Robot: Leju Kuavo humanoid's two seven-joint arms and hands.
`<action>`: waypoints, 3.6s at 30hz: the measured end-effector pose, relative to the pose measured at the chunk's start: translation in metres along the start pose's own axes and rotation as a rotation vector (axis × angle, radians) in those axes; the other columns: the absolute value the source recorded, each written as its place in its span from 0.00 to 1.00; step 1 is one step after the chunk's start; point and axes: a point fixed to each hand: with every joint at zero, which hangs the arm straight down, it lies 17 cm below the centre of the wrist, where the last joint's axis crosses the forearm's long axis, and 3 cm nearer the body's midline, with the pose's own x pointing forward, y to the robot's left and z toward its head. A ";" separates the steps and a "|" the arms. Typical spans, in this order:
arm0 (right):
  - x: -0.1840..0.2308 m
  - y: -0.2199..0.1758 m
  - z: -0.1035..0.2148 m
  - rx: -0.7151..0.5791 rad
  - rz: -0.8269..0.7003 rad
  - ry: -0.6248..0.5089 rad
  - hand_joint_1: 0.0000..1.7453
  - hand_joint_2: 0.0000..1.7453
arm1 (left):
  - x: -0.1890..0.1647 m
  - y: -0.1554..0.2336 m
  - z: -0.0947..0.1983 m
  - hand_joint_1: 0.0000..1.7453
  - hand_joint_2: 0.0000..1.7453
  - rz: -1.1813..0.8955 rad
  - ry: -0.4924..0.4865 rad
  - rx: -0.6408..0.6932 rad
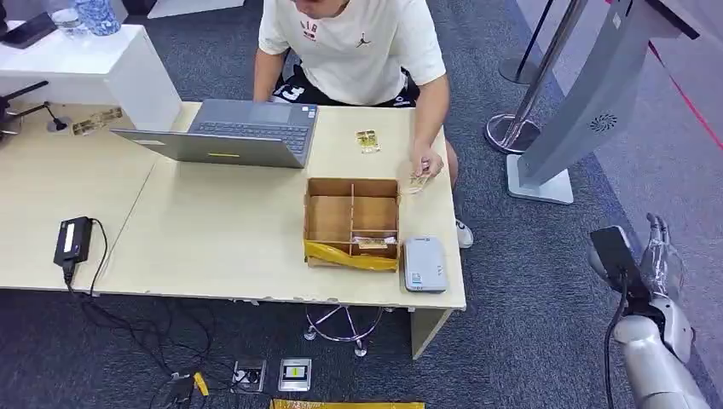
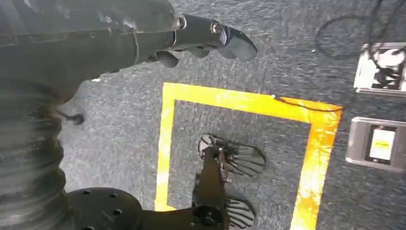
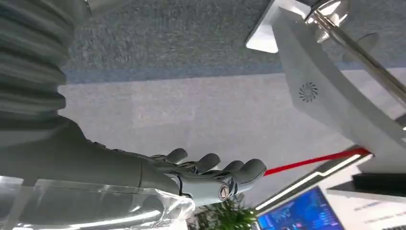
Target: Pass the card to the sensor for recognition and then transmit it.
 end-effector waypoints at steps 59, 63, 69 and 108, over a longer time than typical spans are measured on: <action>0.385 0.181 0.258 0.630 0.253 -0.984 0.00 1.00 | 0.036 0.004 0.001 0.00 1.00 -0.015 -0.096 0.012; 0.376 0.201 0.260 0.646 0.273 -0.975 0.00 1.00 | 0.044 0.001 0.002 0.00 1.00 -0.004 -0.095 0.007; 0.373 0.222 0.247 0.578 0.243 -0.960 0.00 1.00 | 0.044 0.000 0.002 0.00 1.00 0.003 -0.090 0.016; 0.351 0.268 0.230 0.579 0.284 -0.855 0.61 1.00 | 0.039 -0.001 0.002 0.00 1.00 0.029 -0.048 0.030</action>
